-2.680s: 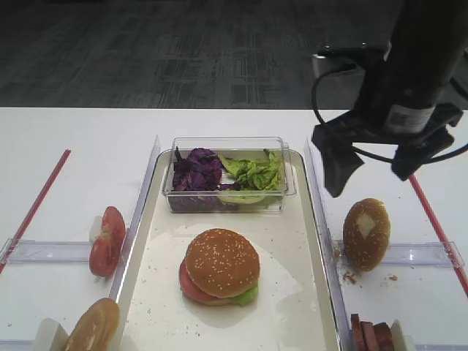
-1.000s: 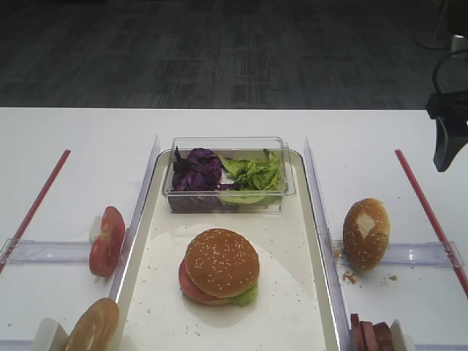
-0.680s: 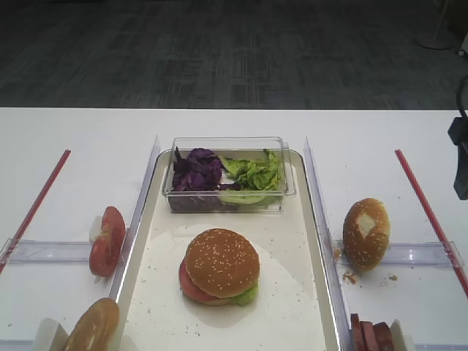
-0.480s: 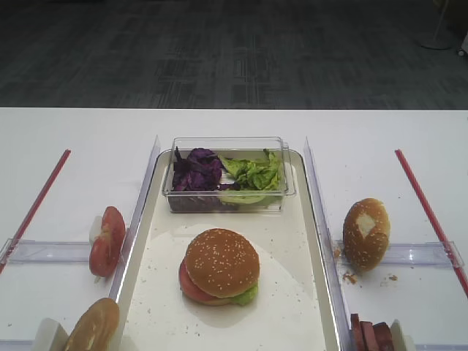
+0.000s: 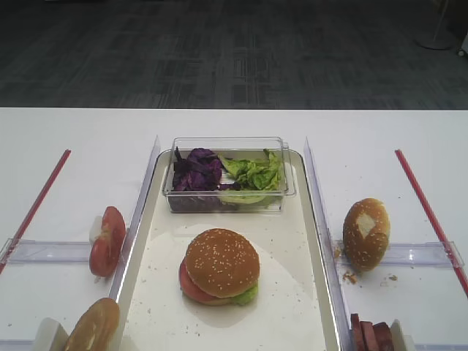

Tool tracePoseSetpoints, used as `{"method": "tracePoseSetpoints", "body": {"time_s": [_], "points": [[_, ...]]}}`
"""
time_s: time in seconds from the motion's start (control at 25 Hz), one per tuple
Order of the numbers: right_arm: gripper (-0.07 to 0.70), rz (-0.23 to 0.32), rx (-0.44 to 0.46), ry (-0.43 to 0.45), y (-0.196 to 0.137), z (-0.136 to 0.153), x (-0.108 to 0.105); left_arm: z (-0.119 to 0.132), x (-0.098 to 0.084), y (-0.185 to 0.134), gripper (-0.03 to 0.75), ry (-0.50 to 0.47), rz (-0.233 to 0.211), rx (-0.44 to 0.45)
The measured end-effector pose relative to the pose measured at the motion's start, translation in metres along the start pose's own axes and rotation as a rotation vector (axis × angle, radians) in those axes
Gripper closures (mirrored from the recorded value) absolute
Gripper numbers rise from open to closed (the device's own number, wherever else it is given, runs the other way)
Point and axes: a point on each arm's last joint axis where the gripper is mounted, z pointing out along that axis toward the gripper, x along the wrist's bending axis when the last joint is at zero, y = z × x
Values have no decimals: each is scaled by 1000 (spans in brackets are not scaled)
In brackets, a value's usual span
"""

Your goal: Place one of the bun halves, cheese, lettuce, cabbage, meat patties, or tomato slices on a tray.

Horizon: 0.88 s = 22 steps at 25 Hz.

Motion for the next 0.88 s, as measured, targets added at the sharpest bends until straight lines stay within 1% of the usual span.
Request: {"method": "tracePoseSetpoints", "body": {"time_s": [0.24, 0.36, 0.52, 0.72, 0.88], "points": [[-28, -3, -28, -1, -35, 14, -3, 0, 0, 0, 97, 0, 0, 0], [-28, -8, -35, -16, -51, 23, -5, 0, 0, 0, 97, 0, 0, 0], [-28, -23, -78, -38, -71, 28, -8, 0, 0, 0, 97, 0, 0, 0], [-28, -32, -149, -43, -92, 27, -9, 0, 0, 0, 97, 0, 0, 0], [-27, -37, -242, -42, -102, 19, -9, 0, 0, 0, 97, 0, 0, 0]]}}
